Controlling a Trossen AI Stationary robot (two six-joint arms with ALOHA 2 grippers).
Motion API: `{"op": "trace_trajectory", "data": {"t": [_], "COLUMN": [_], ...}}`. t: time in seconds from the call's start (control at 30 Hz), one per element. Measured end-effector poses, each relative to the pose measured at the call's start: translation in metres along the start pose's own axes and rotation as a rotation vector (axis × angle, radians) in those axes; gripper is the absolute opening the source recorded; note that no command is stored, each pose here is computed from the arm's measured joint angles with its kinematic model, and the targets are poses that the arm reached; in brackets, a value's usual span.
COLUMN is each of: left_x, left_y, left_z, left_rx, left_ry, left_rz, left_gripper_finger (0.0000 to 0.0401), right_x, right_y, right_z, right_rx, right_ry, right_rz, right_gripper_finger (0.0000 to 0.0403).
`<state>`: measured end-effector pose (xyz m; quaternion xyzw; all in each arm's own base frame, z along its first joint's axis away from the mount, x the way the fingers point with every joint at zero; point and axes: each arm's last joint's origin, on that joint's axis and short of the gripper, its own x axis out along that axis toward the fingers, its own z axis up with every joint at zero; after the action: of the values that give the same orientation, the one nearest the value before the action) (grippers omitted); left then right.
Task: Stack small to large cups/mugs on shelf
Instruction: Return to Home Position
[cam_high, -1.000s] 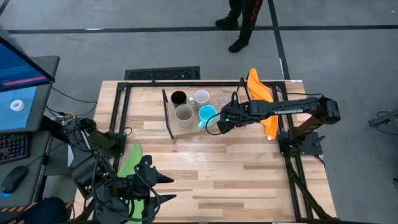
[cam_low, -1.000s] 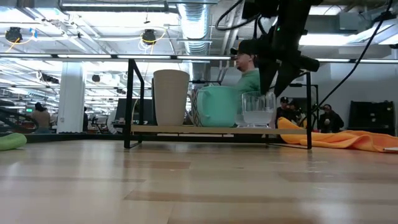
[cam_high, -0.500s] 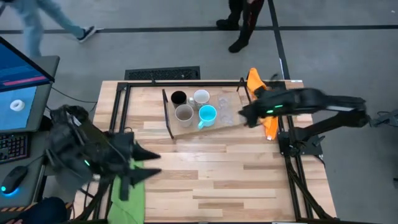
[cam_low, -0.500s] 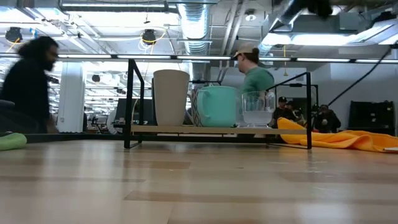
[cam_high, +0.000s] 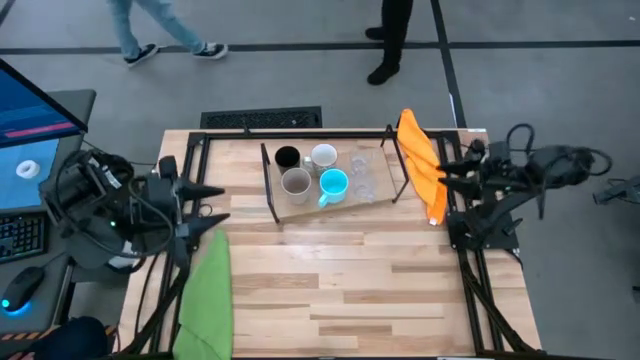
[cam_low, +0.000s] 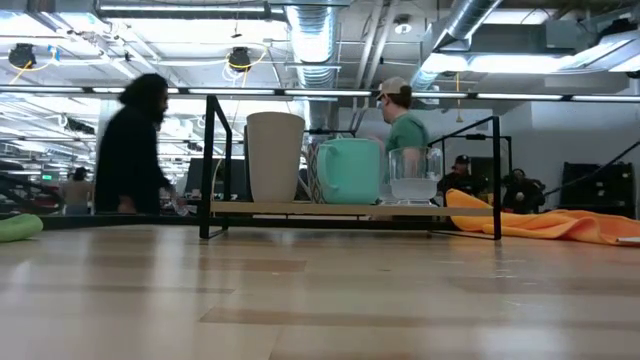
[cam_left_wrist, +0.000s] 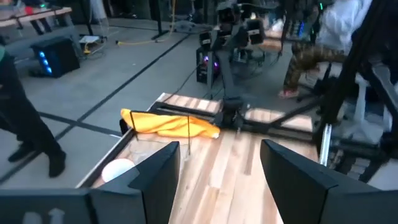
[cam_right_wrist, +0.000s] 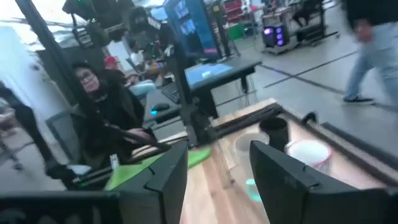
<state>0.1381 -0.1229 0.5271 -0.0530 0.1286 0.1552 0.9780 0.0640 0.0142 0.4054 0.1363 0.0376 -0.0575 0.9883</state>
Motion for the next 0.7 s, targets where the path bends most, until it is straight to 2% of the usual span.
{"op": "trace_trajectory", "data": {"t": [0.2,0.27,0.33,0.37,0.43,0.5,0.53,0.6,0.7], "left_x": [-0.008,-0.019,-0.037,-0.047,-0.066,-0.080,-0.081,-0.072,-0.038], "left_y": [0.005,0.013,0.025,0.026,0.020,0.007,-0.002,-0.020,-0.042], "left_z": [-0.002,0.004,0.021,0.031,0.050,0.058,0.055,0.044,0.013], "left_rx": [0.066,-0.022,-0.150,-0.177,-0.110,0.028,0.113,0.231,0.322], "left_ry": [0.022,0.006,-0.056,-0.099,-0.237,-0.446,-0.524,-0.566,-0.433], "left_rz": [-0.045,-0.107,-0.260,-0.382,-0.720,-1.072,-1.192,-1.290,-1.226], "left_gripper_finger": [0.0215,0.0215,0.0215,0.0215,0.0215,0.0215,0.0215,0.0215,0.0215], "right_x": [0.005,0.005,0.003,0.002,-0.002,-0.006,-0.007,-0.010,-0.015], "right_y": [-0.013,-0.017,-0.021,-0.023,-0.027,-0.030,-0.031,-0.032,-0.036], "right_z": [-0.062,-0.076,-0.086,-0.089,-0.092,-0.092,-0.092,-0.091,-0.093], "right_rx": [0.050,0.088,0.110,0.117,0.137,0.145,0.143,0.134,0.128], "right_ry": [-0.059,-0.082,-0.097,-0.104,-0.127,-0.153,-0.163,-0.184,-0.205], "right_rz": [0.011,0.031,0.053,0.060,0.075,0.087,0.101,0.144,0.174], "right_gripper_finger": [0.0192,0.0192,0.0192,0.0192,0.0192,0.0193,0.0194,0.0194,0.0192]}}
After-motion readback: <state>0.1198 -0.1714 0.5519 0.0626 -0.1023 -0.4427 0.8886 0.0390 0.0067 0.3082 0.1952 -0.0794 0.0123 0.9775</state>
